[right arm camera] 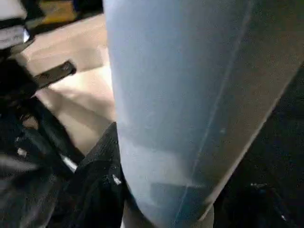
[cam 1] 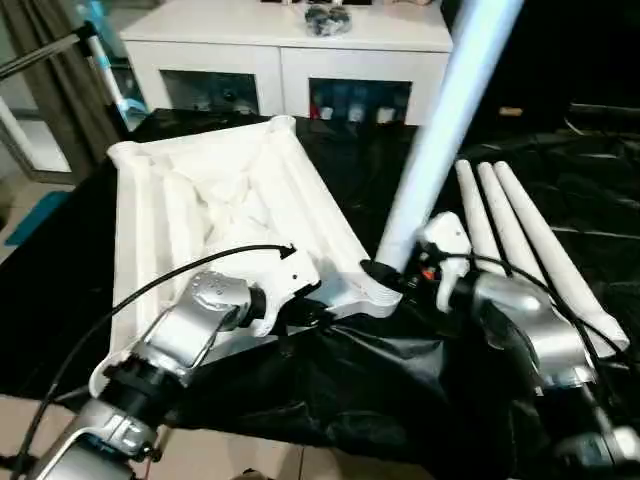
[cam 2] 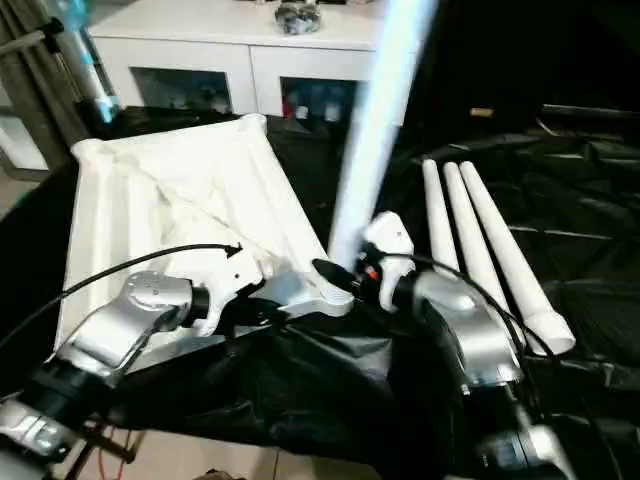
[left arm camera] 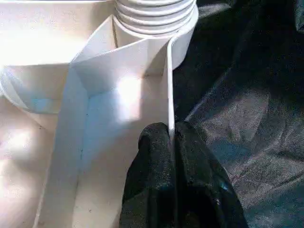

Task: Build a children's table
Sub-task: Insert table leg to table base, then rotate leg to tighten

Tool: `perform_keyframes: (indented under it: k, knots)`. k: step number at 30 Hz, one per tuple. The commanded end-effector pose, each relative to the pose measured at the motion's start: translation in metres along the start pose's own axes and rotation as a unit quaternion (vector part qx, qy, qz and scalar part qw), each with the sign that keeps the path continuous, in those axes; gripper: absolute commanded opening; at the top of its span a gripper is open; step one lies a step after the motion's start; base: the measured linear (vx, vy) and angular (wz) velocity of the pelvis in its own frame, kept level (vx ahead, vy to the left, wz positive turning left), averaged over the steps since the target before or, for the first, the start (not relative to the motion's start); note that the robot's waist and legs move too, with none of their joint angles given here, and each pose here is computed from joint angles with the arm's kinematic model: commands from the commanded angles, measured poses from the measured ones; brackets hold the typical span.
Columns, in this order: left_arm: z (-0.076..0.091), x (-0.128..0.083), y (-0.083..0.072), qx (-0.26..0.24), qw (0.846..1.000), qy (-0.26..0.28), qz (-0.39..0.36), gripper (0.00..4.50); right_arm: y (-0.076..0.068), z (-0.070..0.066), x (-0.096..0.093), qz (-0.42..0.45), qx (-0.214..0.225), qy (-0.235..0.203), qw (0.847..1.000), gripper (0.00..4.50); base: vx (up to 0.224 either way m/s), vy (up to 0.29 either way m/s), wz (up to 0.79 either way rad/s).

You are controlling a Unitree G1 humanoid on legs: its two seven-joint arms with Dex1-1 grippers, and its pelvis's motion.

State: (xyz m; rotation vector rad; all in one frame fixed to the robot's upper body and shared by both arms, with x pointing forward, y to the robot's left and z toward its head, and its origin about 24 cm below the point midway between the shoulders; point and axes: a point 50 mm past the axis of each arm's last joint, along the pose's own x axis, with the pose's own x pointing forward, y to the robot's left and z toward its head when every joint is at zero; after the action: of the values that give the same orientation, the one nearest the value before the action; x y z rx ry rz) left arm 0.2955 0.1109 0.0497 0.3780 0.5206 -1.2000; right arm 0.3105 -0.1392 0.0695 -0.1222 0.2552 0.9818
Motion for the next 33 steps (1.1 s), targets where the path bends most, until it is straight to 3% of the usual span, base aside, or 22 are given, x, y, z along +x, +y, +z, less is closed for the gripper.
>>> perform_keyframes:
  k: [1, 6, 14, 23, 28, 31, 33]
  knots:
    - [0.009, -0.002, -0.005, 0.021, 0.999, -0.01, -0.033, 0.0, 0.006, -0.027, 0.005, 0.04, 0.03, 0.073, 0.996, 1.9, 0.0, 0.0, 0.0]
    - [0.008, -0.004, -0.009, 0.041, 0.998, 0.003, -0.051, 0.0, 0.002, -0.03, 0.005, 0.075, 0.034, 0.096, 0.992, 1.9, 0.0, 0.0, 0.0]
    - [0.009, -0.005, -0.017, 0.072, 0.994, -0.004, -0.08, 0.0, 0.015, -0.041, -0.006, 0.153, 0.005, 0.092, 0.984, 1.9, 0.0, 0.0, 0.0]
    - [0.011, -0.007, -0.017, 0.072, 0.994, -0.004, -0.084, 0.0, 0.031, -0.05, -0.006, 0.173, 0.014, 0.077, 0.982, 1.9, 0.0, 0.0, 0.0]
    - [0.012, -0.003, -0.014, 0.055, 0.996, -0.007, -0.069, 0.0, 0.023, -0.054, 0.002, 0.105, 0.023, 0.075, 0.991, 1.9, 0.0, 0.0, 0.0]
    - [0.021, 0.011, -0.004, 0.03, 0.999, -0.011, -0.008, 0.0, 0.007, -0.064, 0.012, -0.027, 0.043, 0.092, 0.994, 1.9, -0.018, 0.0, -0.01]
    - [0.027, 0.02, 0.0, 0.02, 0.999, -0.013, 0.022, 0.0, 0.004, -0.068, 0.018, -0.069, 0.066, 0.098, 0.991, 1.9, -0.067, 0.005, -0.06]
